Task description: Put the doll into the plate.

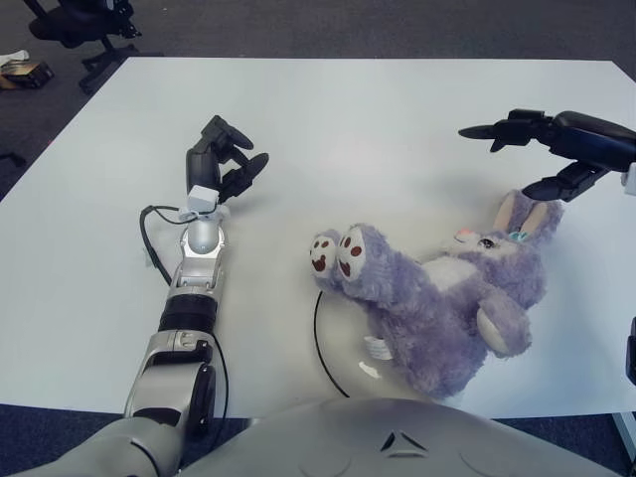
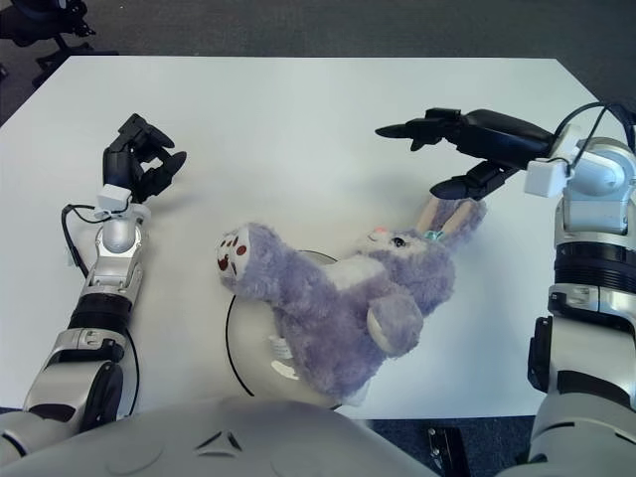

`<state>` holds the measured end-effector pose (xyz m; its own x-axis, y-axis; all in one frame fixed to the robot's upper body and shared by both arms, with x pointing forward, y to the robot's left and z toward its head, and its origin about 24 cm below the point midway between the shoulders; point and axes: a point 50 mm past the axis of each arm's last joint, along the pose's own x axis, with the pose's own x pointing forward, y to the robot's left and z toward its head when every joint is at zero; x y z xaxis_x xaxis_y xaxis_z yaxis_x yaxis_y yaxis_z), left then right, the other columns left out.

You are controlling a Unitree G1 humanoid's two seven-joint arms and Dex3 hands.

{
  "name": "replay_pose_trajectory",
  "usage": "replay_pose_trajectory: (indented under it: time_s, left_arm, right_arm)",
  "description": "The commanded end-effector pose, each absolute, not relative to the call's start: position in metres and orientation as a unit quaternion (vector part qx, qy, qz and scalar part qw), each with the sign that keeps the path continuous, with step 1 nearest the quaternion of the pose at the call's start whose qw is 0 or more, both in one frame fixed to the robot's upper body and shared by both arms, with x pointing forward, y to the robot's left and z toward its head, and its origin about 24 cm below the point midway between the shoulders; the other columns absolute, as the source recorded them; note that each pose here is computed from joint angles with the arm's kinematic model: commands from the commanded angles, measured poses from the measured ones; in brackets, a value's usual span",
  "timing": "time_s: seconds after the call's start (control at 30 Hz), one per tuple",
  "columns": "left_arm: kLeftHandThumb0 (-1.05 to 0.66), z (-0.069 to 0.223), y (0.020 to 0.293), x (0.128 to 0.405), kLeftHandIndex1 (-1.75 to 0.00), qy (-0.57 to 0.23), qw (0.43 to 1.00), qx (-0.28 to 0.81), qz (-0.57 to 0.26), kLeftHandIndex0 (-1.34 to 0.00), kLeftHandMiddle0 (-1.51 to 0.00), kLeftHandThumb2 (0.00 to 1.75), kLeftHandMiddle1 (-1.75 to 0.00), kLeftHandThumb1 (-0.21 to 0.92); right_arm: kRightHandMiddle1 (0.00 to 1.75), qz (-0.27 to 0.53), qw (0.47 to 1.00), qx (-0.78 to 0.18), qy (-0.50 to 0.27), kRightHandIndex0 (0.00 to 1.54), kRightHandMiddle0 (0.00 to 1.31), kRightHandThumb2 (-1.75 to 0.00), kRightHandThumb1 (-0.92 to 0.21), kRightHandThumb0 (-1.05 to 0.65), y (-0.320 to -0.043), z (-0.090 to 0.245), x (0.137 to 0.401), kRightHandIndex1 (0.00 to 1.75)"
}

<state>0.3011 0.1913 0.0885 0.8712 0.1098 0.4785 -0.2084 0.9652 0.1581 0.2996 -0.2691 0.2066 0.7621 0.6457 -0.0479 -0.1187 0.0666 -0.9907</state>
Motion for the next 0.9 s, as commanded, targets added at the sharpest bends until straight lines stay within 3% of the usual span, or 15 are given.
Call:
replay_pose_trajectory:
  time_s: [0.0,0.2,0.4,0.53,0.87]
  left_arm:
    - [-0.04,0.064,0.191,0.293,-1.75,-0.195,0.972,0.102,0.08,-0.64,-0.79,0.05,-1.75,0.92]
    - [-0.04,0.064,0.191,0.292,-1.75,-0.195,0.972,0.104,0.081,-0.64,-0.79,0.05,-1.75,0.92]
    - [-0.04,0.064,0.191,0.292,-1.75,-0.195,0.972,0.104,0.081,-0.64,-0.79,0.05,-1.75,0.92]
    - [-0.04,0.063,0.192,0.291,-1.75,-0.195,0.972,0.106,0.082,-0.64,-0.79,0.06,-1.75,0.92]
    - [-0.04,0.063,0.192,0.291,-1.75,-0.194,0.972,0.107,0.083,-0.64,-0.79,0.06,-1.75,0.92]
  right_arm:
    - [0.05,0.234,0.717,-0.629,-0.186,0.21,0.31,-0.76,-0.92,-0.71,-0.275,0.201,0.304,0.02]
    - [0.06,0.148,0.789,-0.585,-0.118,0.39,0.38,-0.73,-0.92,-0.67,-0.284,0.173,0.32,0.03]
    - [0.06,0.135,0.795,-0.581,-0.112,0.45,0.41,-0.71,-0.92,-0.64,-0.284,0.17,0.321,0.03]
    - [0.07,0.108,0.828,-0.546,-0.068,0.48,0.45,-0.61,-0.92,-0.55,-0.295,0.145,0.326,0.03]
    - [0.08,0.093,0.834,-0.542,-0.042,0.5,0.48,-0.57,-0.92,-0.51,-0.299,0.138,0.332,0.03]
